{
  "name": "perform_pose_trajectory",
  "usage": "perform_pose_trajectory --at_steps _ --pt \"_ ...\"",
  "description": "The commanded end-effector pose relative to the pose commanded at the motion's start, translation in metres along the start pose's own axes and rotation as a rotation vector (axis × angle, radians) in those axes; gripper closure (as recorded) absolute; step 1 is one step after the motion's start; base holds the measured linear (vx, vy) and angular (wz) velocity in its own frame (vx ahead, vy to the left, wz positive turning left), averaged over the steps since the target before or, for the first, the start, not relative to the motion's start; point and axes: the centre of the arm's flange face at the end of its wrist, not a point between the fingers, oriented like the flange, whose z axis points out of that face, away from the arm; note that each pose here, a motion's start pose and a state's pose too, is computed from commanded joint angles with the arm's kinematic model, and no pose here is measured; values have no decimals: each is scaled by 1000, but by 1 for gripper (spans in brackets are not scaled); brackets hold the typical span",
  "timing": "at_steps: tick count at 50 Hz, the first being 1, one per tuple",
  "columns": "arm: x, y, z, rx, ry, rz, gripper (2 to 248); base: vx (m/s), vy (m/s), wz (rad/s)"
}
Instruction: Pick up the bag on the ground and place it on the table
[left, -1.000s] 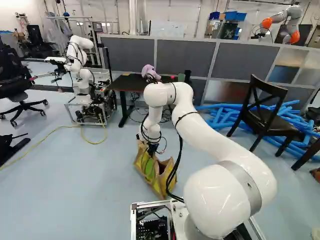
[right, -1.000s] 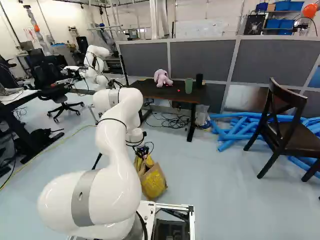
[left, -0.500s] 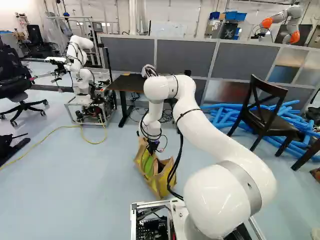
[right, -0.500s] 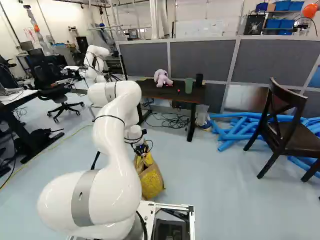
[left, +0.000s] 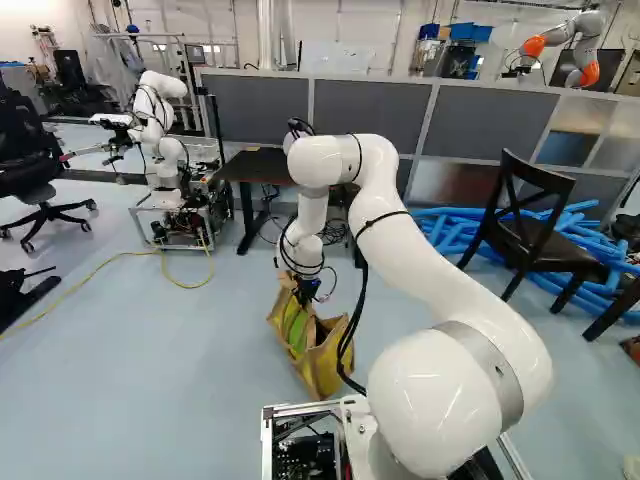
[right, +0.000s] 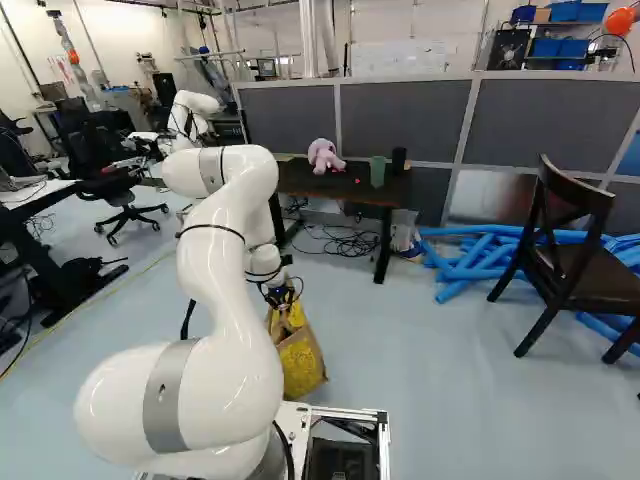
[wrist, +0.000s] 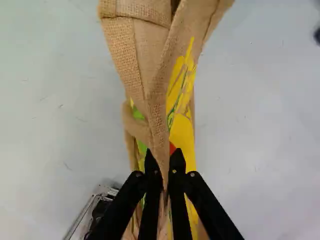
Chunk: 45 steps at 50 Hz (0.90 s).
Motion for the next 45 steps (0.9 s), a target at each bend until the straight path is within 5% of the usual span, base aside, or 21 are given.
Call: perform_pose_trajectory --at_steps 45 --pt "-31 -4 -72 2 -5 7 226 0 0 0"
